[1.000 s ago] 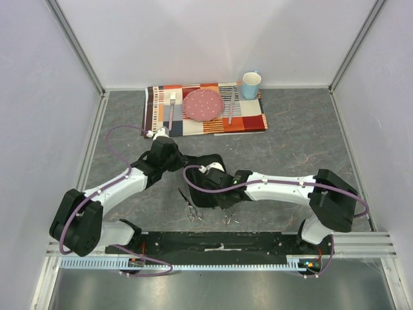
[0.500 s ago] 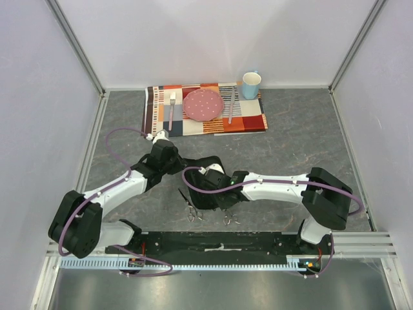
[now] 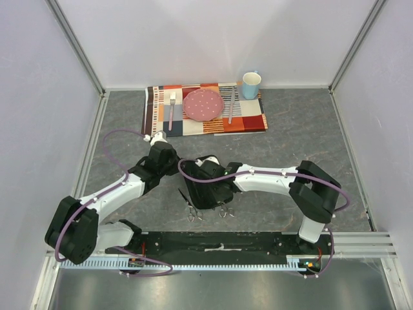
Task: Sort the hair-cutting tools
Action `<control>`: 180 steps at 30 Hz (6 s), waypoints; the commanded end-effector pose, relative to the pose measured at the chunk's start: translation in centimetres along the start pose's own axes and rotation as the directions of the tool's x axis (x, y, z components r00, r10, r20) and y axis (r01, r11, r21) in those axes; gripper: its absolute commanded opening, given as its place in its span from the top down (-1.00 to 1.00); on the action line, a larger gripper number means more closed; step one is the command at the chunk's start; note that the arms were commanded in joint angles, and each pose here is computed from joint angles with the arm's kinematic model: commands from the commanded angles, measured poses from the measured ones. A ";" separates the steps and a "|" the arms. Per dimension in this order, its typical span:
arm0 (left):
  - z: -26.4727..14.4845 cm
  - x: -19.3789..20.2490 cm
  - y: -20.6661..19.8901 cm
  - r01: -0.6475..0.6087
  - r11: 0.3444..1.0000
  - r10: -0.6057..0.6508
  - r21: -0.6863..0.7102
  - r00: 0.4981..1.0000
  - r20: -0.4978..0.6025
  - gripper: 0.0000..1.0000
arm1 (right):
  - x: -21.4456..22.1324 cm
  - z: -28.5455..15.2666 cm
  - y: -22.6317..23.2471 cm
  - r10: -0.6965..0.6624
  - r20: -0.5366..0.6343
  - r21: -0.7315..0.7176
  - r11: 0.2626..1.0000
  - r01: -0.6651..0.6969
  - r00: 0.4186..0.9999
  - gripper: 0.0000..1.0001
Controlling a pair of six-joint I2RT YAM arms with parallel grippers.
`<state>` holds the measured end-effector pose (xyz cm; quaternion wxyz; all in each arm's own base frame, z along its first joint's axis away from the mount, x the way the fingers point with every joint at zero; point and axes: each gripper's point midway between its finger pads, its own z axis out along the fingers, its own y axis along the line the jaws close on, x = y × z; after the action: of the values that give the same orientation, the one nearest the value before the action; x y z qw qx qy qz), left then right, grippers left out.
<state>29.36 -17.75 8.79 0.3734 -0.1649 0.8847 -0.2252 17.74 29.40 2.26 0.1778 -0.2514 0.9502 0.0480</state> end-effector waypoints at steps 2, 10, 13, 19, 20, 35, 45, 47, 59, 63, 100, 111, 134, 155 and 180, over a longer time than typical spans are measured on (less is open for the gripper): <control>-0.6 -0.6 -1.0 0.015 0.999 -0.016 0.038 1.000 0.027 0.96 | -4.5 1.5 -1.1 0.027 0.080 0.013 1.000 -0.028 0.996 1.00; -0.8 -0.4 -1.3 0.005 0.999 -0.006 0.050 1.000 0.019 0.95 | -9.5 3.1 -1.0 -0.005 0.176 0.016 1.000 0.002 0.984 1.00; -0.8 -0.5 -1.3 -0.004 0.999 0.003 0.053 1.000 0.020 0.95 | -11.1 3.7 -1.0 0.010 0.215 0.004 1.000 -0.012 0.976 1.00; -0.9 -0.7 -1.3 -0.011 0.999 0.010 0.050 1.000 0.026 0.95 | -12.6 2.6 -0.4 0.030 0.251 -0.023 0.999 -0.025 0.967 0.53; -0.9 -0.8 -1.3 -0.013 0.999 0.011 0.045 0.999 0.030 0.95 | -12.4 2.2 -0.5 0.031 0.250 -0.023 0.999 -0.026 0.968 0.48; -1.3 -2.1 -0.8 -0.015 1.000 0.014 0.006 0.996 0.083 0.96 | -6.4 -4.8 -1.6 0.096 0.253 -0.014 0.995 -0.096 0.963 0.25; -1.4 -2.3 -0.8 0.020 1.000 -0.020 -0.005 0.996 0.089 0.95 | -2.7 -3.9 0.1 0.144 0.220 0.010 0.989 -0.150 0.965 0.28; -1.3 -2.1 -0.8 0.032 0.999 -0.032 0.000 0.996 0.083 0.95 | -2.2 -3.4 0.1 0.153 0.212 0.020 0.987 -0.161 0.965 0.25; -1.3 -1.7 -0.7 0.036 0.999 -0.036 0.003 0.997 0.070 0.95 | -1.0 -0.9 0.7 0.176 0.184 0.021 0.983 -0.183 0.967 0.26; -1.4 -1.7 -0.8 0.033 0.999 -0.033 0.006 0.997 0.070 0.95 | -0.9 -0.4 0.7 0.180 0.177 0.024 0.982 -0.187 0.968 0.27; -1.3 -0.5 -1.3 -0.002 0.999 0.001 0.051 1.000 0.013 0.95 | -6.5 3.0 -1.0 0.203 0.235 0.105 0.967 -0.233 0.950 0.72; -0.9 -0.9 -1.6 -0.028 0.998 0.027 0.048 0.999 0.017 0.96 | -7.3 3.7 0.0 0.195 0.211 0.064 0.975 -0.212 0.958 0.47; 3.0 0.6 -13.8 -0.409 0.675 0.544 0.614 0.838 -0.040 0.95 | -4.6 -10.1 -9.2 0.048 0.367 0.194 0.973 -0.127 0.929 -0.43; 10.7 3.1 -18.7 -0.387 0.309 0.836 0.869 0.547 -0.054 0.23 | -4.3 -8.6 -8.9 0.085 0.372 0.117 0.983 -0.138 0.924 -0.47; 1.3 -3.2 -6.7 -0.247 0.969 0.246 0.006 0.964 -0.102 -0.99 | -4.3 -7.5 -12.2 0.148 0.354 0.179 0.958 -0.222 0.923 -0.51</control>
<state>35.83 -23.18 14.69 0.3584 0.0772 0.9140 -0.1736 23.71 20.71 10.98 0.3509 -0.1526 0.9237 0.0199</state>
